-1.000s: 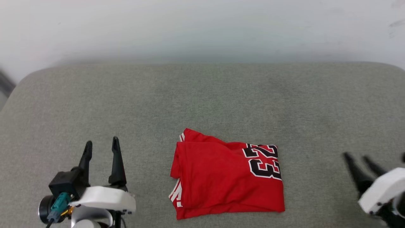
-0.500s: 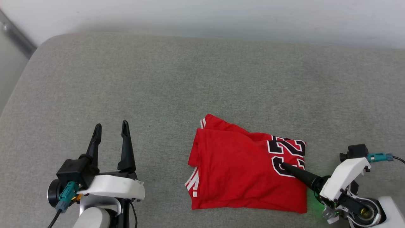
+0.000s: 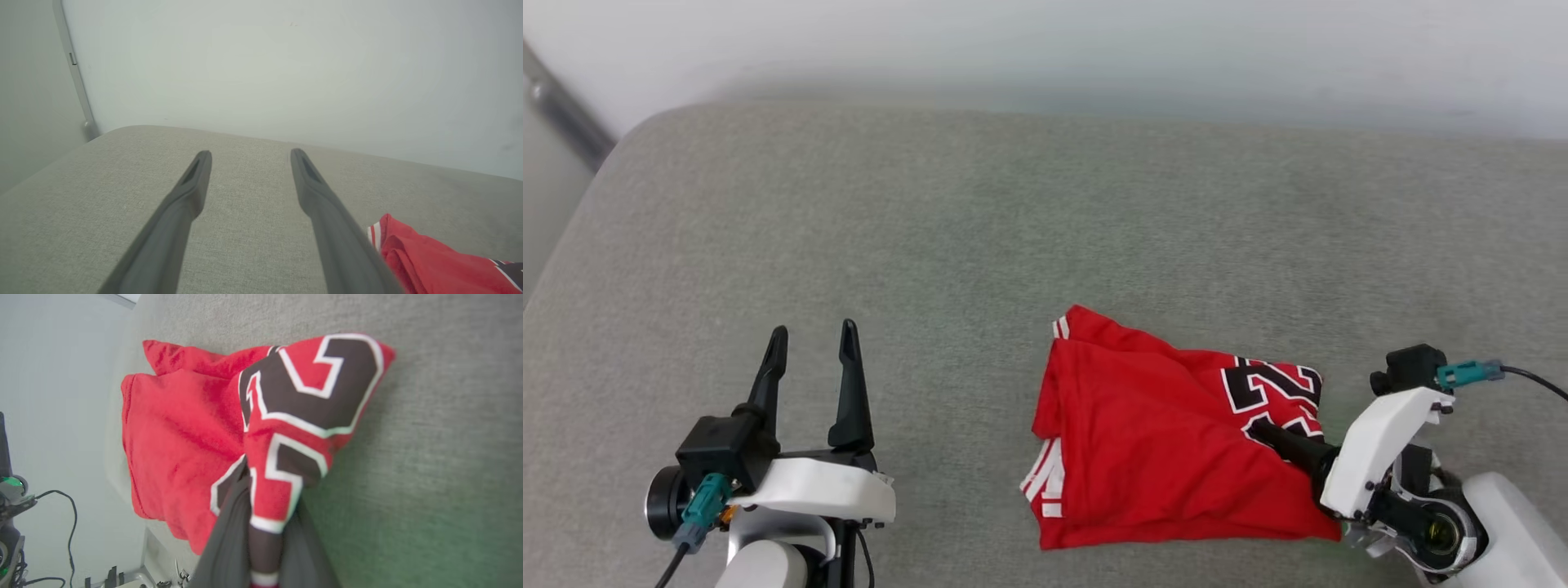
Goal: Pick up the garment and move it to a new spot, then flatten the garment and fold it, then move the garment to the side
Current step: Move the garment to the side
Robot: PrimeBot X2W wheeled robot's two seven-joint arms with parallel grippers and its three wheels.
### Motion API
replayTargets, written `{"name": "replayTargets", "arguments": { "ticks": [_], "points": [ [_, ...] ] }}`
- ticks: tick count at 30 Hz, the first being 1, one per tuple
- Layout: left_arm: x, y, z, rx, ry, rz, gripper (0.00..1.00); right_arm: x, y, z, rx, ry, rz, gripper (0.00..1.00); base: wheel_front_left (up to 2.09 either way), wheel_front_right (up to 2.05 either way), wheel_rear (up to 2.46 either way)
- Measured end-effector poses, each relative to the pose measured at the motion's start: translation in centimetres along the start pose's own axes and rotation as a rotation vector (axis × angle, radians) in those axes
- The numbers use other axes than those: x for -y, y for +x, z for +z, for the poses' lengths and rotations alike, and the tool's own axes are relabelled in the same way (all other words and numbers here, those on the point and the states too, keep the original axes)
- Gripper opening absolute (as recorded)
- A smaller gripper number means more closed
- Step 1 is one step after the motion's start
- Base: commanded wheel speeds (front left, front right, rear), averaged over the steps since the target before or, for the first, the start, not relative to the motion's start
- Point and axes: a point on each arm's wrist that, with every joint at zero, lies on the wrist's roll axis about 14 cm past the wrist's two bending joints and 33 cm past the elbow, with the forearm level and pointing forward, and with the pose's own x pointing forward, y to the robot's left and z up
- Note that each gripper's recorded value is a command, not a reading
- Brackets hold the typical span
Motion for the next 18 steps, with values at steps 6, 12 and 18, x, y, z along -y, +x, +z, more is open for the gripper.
{"name": "replayTargets", "arguments": {
  "ticks": [6,12,18],
  "points": [
    [3.2,0.6,-0.1,0.003,-0.005,-0.103,1.00,3.7,-3.2,1.5,0.040,-0.305,-0.195,0.00,0.00,0.00,0.00],
    [9.2,1.7,-0.6,-0.006,-0.036,-0.276,1.00,7.9,-7.6,2.7,0.084,-0.381,-0.377,0.00,0.00,0.00,0.00],
    [16.3,3.2,-0.7,0.000,-0.068,-0.479,1.00,11.4,-12.6,4.6,0.196,-0.343,-0.524,0.00,0.00,0.00,0.00]
  ]
}}
